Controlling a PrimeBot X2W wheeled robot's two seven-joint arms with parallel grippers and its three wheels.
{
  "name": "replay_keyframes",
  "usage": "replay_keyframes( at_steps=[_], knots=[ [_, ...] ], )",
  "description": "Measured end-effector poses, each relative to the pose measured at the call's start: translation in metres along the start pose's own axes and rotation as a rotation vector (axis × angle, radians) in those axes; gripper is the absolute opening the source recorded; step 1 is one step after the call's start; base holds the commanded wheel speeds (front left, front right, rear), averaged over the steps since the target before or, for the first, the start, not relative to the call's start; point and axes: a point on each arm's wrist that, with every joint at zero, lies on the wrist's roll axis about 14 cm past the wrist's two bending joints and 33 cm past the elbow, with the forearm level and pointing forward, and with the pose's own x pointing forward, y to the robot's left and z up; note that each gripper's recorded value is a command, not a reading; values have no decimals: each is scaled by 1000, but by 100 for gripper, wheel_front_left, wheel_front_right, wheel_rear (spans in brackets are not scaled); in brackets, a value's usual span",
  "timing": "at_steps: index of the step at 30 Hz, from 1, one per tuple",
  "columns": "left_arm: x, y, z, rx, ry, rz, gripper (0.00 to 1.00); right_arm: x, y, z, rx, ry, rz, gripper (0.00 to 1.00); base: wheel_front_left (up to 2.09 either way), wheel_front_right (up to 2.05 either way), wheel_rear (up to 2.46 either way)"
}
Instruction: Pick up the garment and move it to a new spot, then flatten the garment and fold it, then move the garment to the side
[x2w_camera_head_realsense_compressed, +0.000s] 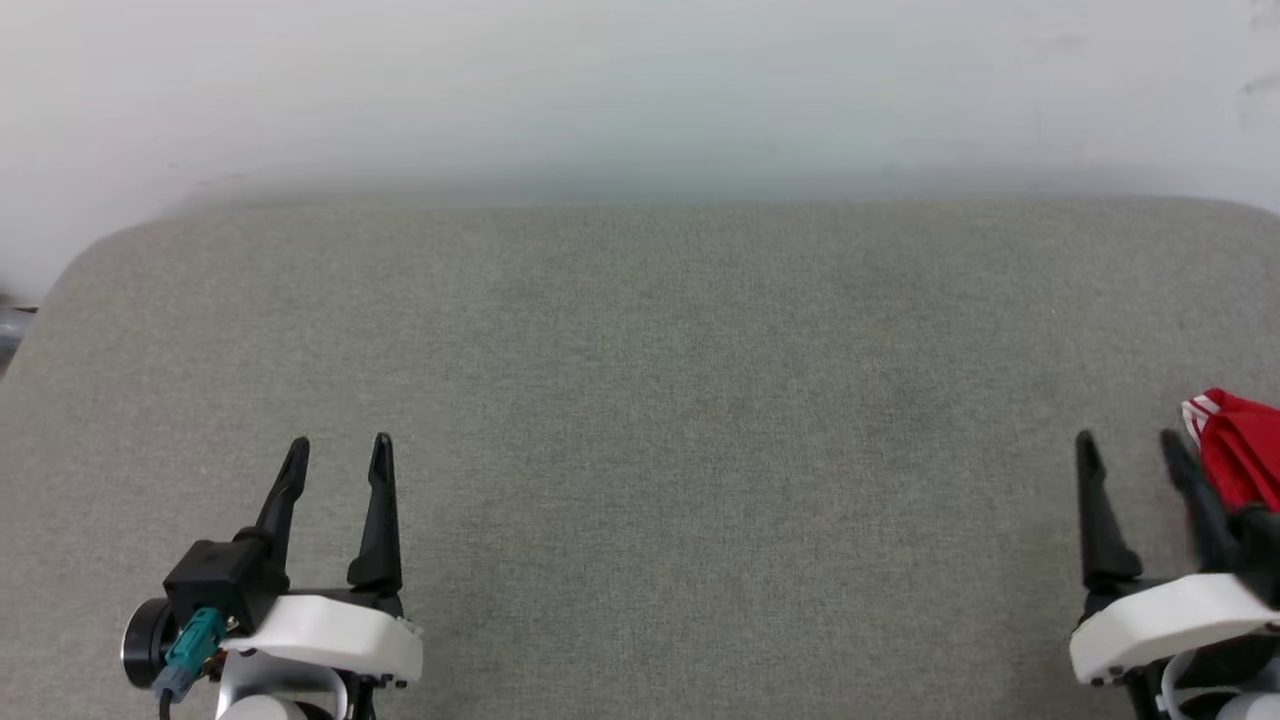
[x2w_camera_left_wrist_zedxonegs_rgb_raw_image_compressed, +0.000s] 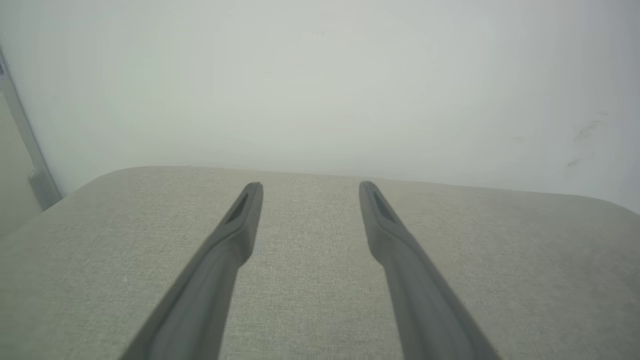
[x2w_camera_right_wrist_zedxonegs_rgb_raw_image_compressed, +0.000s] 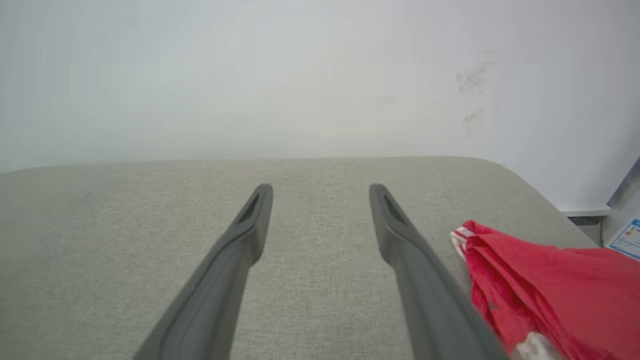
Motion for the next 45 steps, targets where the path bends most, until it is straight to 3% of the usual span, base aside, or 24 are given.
replay_keyframes(
  at_steps=[5,14,36,37,41,45],
  knots=[
    [-15,6,3,21,0,11,100,-19,14,3,36,4,44,100,0,0,0],
    [-37,0,-2,20,21,-5,100,-52,10,6,42,18,37,100,0,0,0],
    [-35,-5,-6,-6,36,-27,100,-55,14,5,41,23,48,100,0,0,0],
    [-35,-5,-7,-8,40,-26,0,-56,14,3,42,29,49,0,0,0,0],
    [-45,-3,-26,-29,103,-8,0,-59,13,-13,59,81,43,0,0,0,0],
    [-44,1,-31,-139,134,32,0,-59,13,-20,181,99,38,0,0,0,0]
  ],
)
